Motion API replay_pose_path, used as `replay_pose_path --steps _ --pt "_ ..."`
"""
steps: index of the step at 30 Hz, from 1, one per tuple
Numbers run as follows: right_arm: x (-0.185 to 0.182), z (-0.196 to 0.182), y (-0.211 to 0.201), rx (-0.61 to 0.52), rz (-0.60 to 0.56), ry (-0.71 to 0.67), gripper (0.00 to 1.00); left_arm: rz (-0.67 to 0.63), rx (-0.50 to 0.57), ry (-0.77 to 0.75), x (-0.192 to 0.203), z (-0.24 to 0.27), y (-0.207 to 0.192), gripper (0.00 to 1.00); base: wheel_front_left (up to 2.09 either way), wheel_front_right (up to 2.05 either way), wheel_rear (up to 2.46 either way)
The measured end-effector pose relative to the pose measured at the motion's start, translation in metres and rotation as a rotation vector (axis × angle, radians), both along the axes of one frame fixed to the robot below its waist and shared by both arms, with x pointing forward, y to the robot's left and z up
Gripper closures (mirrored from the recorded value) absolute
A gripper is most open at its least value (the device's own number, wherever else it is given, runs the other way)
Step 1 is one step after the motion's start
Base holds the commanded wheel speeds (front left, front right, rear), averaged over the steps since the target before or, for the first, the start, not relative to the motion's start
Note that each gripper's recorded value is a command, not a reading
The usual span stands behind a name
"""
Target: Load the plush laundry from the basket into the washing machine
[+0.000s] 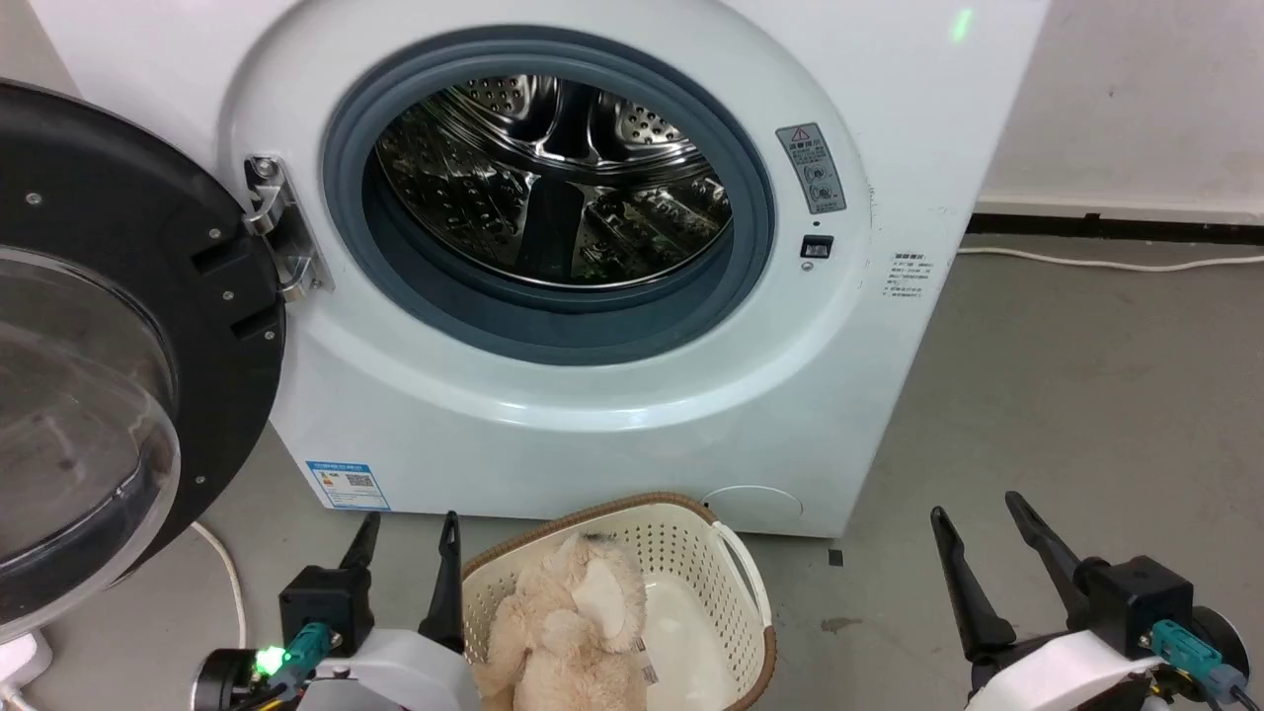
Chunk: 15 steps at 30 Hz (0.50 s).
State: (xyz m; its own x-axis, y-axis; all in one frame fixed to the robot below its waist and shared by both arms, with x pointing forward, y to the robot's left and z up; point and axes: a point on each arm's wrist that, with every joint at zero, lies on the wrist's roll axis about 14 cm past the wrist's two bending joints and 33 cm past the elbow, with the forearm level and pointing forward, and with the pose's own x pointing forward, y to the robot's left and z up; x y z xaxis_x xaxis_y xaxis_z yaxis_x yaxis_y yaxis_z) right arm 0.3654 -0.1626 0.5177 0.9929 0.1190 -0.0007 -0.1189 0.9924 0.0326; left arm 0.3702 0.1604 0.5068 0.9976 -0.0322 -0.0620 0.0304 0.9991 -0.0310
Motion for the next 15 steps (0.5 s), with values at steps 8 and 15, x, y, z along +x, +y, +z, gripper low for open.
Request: replay_pose_path --steps 8,15 --pt "0.002 -0.007 -0.004 0.019 -0.013 0.011 0.00 -0.039 -0.024 0.085 0.010 -0.018 -0.015 0.00 0.00 0.00 0.00" --pt "0.005 -0.016 -0.007 0.036 -0.025 0.031 0.00 -0.080 -0.041 0.171 0.020 -0.042 -0.029 0.00 0.00 0.00 0.00"
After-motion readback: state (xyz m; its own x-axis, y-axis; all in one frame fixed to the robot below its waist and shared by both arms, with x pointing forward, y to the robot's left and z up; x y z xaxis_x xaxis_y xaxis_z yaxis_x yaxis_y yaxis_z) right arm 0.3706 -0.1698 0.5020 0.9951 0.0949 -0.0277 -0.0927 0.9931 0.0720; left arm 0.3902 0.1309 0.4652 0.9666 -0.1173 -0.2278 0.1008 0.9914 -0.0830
